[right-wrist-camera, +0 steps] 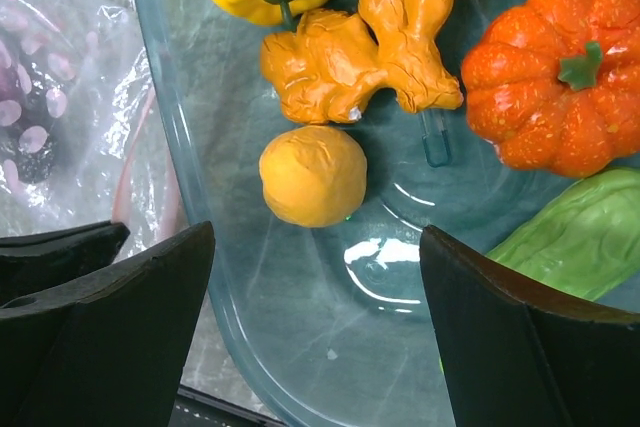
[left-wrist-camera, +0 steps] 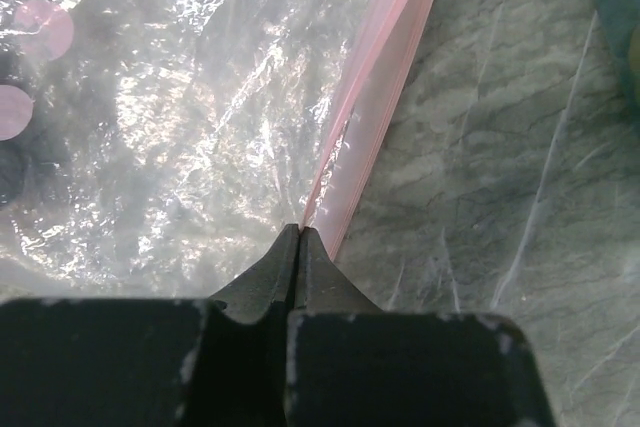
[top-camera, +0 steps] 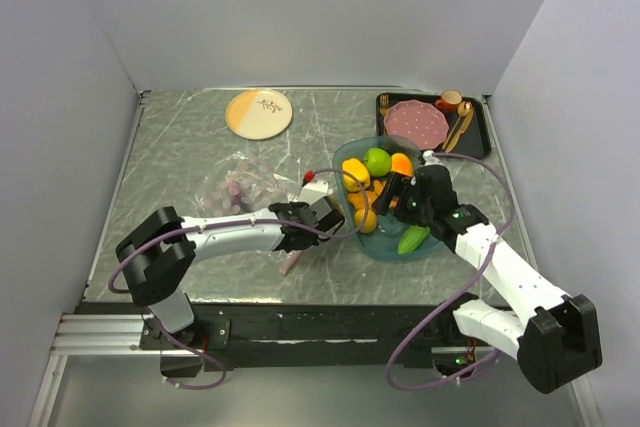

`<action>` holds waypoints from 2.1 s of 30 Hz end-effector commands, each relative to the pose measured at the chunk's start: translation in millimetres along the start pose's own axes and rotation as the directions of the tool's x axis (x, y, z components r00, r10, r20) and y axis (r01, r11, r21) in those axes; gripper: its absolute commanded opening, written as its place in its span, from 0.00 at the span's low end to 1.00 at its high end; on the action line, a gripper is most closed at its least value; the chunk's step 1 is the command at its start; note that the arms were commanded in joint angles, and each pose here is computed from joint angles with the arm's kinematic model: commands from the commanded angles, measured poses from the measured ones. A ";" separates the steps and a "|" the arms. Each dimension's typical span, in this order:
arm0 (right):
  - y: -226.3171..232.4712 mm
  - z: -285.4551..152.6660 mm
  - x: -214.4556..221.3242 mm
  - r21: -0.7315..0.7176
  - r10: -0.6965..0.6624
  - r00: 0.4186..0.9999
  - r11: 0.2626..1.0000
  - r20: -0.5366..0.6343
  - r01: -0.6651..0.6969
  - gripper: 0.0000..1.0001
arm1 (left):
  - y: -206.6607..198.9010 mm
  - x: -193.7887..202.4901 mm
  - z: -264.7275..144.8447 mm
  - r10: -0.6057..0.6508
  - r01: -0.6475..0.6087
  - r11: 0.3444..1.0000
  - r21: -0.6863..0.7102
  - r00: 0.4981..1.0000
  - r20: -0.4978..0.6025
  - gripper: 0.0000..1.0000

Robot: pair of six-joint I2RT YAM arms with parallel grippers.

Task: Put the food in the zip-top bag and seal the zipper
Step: Open the zipper of the food storage bag at the center of the board, then pick up the fake fruit from the bin.

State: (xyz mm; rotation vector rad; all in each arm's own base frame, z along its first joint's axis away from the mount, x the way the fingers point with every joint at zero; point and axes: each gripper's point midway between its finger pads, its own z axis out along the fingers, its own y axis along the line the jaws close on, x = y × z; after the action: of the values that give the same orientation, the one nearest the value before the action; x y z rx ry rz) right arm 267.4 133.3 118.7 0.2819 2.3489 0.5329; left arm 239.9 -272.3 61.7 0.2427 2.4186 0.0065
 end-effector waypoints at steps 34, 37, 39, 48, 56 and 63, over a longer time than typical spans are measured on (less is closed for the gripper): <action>11.8 75.7 35.0 -0.056 -0.033 0.964 0.998 -0.264 0.019 0.83 | 11.1 -117.8 -83.9 -0.248 0.235 0.967 0.100 0.957 0.151 0.01; 5.9 78.0 35.8 -0.016 -0.042 0.960 0.999 -0.278 0.039 0.83 | 12.5 -119.5 -85.8 -0.258 0.244 0.964 0.104 0.954 0.150 0.01; 1.8 78.2 35.3 0.003 -0.043 0.962 0.999 -0.270 0.046 0.81 | 12.5 -120.9 -87.7 -0.267 0.251 0.961 0.115 0.951 0.153 0.01; 24.8 55.8 12.4 -0.097 -0.037 0.988 0.995 -0.148 0.023 0.22 | 14.4 -126.7 -90.4 -0.280 0.260 0.956 0.136 0.947 0.158 0.01; 77.5 -10.4 -39.0 -0.304 0.027 0.998 0.953 0.056 -0.009 0.19 | 17.1 -130.4 -89.7 -0.314 0.290 0.944 0.156 0.936 0.159 0.01; 142.0 -30.8 -55.7 -0.522 0.105 0.993 0.851 0.063 -0.057 0.19 | 14.0 -131.9 -91.7 -0.325 0.297 0.938 0.181 0.932 0.157 0.01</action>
State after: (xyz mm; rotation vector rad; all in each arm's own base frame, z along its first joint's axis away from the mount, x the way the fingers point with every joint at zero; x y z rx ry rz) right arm 292.5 199.1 200.5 0.1789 2.1090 0.9683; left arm 280.9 -272.8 199.1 -0.0606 2.2899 -0.2500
